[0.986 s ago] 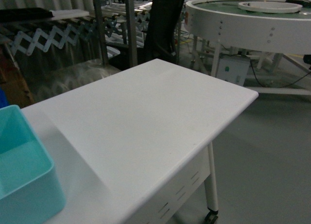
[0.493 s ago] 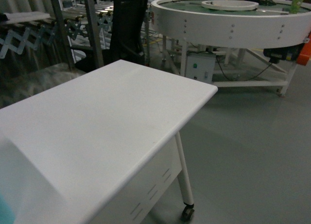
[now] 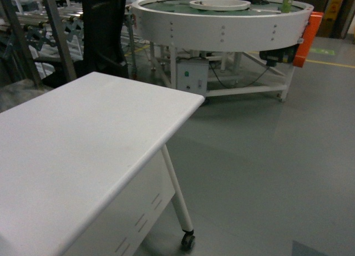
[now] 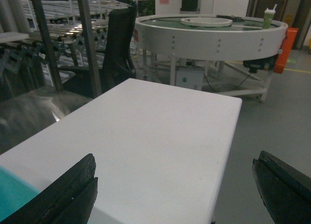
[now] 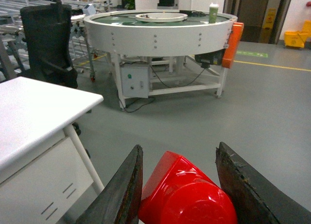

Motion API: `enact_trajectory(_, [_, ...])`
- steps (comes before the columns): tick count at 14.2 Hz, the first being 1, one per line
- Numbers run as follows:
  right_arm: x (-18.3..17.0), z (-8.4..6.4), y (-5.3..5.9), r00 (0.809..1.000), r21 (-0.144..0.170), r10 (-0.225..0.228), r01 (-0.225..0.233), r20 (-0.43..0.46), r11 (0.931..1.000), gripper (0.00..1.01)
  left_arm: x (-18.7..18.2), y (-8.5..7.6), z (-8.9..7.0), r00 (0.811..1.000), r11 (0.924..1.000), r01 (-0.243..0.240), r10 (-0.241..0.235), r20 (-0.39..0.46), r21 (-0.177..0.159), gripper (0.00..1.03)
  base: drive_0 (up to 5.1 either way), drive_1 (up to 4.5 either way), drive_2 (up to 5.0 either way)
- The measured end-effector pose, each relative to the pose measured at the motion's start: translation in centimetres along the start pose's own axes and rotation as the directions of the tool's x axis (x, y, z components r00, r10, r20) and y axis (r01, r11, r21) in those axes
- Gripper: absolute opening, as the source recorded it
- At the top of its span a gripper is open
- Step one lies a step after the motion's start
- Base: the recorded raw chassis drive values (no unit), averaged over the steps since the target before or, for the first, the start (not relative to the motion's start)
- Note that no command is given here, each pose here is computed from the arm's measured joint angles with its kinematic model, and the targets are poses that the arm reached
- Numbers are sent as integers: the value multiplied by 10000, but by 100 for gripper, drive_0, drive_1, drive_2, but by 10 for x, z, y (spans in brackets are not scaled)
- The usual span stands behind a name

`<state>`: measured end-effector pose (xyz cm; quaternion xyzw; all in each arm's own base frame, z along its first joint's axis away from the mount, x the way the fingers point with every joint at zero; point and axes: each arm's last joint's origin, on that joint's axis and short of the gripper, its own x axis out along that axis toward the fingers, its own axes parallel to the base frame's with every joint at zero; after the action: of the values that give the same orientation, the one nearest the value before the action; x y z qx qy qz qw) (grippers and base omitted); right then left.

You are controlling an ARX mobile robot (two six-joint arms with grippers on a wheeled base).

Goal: Pick red block from blue box to shelf

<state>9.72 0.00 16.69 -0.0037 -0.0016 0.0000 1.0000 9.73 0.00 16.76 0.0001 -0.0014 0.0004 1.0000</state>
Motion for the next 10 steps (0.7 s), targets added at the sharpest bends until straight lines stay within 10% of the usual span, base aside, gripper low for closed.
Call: enact_trajectory(10, [0, 0, 0, 10000, 0, 0, 0, 0, 10000, 39, 0, 0, 0, 10000, 10000, 0, 0, 0, 0, 98, -155, -155, -155])
